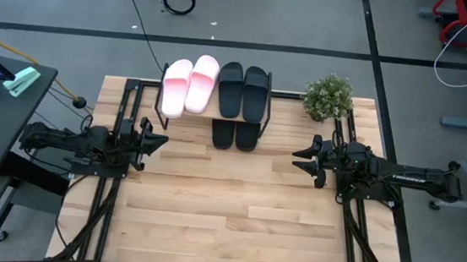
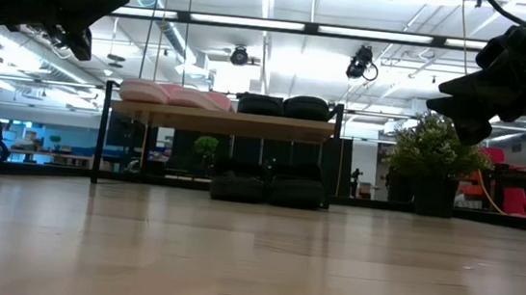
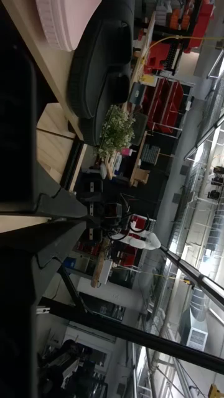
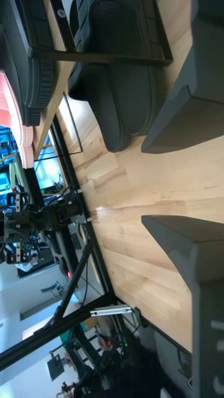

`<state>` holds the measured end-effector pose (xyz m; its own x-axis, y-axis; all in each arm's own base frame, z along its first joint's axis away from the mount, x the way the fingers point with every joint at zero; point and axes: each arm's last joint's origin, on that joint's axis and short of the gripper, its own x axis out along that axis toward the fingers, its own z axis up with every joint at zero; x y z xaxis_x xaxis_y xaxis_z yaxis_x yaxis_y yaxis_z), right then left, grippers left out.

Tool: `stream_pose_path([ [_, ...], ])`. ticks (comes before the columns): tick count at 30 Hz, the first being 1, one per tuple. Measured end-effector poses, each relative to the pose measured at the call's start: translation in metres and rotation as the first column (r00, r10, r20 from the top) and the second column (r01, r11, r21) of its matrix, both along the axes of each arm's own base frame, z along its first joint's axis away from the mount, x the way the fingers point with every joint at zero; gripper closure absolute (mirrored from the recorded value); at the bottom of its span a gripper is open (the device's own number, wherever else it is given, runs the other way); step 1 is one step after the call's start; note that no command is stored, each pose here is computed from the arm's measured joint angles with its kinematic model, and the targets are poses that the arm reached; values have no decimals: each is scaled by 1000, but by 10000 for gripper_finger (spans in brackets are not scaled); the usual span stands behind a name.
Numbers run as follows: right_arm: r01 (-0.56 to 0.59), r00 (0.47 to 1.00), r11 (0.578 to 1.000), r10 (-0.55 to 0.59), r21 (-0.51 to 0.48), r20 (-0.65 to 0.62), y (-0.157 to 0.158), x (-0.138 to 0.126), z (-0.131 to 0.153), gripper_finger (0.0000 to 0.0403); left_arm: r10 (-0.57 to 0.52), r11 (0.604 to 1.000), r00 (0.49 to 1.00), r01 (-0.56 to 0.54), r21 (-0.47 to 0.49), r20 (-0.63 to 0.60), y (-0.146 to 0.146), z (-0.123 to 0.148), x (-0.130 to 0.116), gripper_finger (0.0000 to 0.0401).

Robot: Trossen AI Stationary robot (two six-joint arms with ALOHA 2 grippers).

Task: Pick and place slides into the shelf
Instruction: Return to Home Position

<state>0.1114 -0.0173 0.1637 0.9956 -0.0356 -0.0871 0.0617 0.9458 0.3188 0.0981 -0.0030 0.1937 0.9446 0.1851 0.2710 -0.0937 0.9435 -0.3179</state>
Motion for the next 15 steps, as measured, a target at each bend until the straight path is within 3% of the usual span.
stream_pose_path([
  [15, 0, 1000, 1000, 0, 0, 0, 0, 0, 0, 226, 0, 1000, 1000, 0, 0, 0, 0, 0, 0, 374],
])
